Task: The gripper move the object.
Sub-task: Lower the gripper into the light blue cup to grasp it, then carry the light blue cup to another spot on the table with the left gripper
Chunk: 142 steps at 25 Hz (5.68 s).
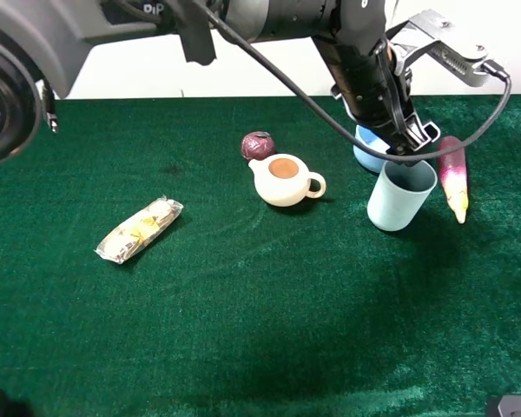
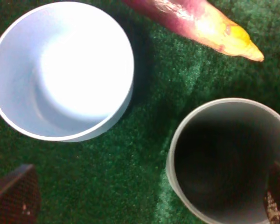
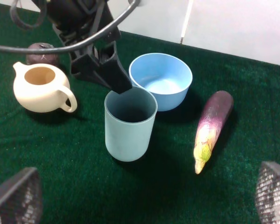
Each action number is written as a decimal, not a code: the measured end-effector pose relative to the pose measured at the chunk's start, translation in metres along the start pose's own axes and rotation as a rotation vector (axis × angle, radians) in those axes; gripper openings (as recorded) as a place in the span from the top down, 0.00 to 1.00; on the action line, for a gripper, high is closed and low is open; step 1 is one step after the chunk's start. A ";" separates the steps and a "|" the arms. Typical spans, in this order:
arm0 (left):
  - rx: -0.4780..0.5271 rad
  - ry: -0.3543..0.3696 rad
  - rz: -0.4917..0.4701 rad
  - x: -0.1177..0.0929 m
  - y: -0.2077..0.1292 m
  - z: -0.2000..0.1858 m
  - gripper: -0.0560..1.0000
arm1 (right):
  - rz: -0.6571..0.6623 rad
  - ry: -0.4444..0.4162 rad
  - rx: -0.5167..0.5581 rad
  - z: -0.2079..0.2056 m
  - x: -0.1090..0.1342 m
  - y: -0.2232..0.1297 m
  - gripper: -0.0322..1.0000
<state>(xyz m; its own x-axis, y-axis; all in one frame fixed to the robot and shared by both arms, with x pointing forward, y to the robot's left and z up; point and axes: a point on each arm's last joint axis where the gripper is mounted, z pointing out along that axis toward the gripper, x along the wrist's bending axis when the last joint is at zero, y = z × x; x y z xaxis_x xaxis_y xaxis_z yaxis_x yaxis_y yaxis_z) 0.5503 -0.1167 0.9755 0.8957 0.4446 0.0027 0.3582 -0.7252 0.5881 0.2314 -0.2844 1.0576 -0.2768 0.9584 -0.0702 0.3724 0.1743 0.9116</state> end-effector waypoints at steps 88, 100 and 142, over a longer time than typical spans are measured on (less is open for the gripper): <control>0.032 -0.054 -0.115 -0.008 -0.024 0.057 0.88 | 0.000 0.000 -0.001 0.000 0.000 0.000 0.30; 0.048 -0.058 -0.111 -0.009 -0.025 0.055 0.88 | 0.000 0.000 0.000 0.000 0.000 0.000 0.30; 0.273 0.128 -0.237 0.078 -0.023 -0.109 0.88 | 0.000 0.000 -0.001 0.000 0.000 0.000 0.30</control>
<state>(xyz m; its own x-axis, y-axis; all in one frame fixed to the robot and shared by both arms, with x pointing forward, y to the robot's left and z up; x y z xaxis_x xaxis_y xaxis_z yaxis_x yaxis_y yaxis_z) 0.5835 -0.0076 1.0500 0.7456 0.6664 0.0037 0.6240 -0.7000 0.3473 0.2314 -0.2844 1.0577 -0.2766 0.9584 -0.0703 0.3716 0.1741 0.9119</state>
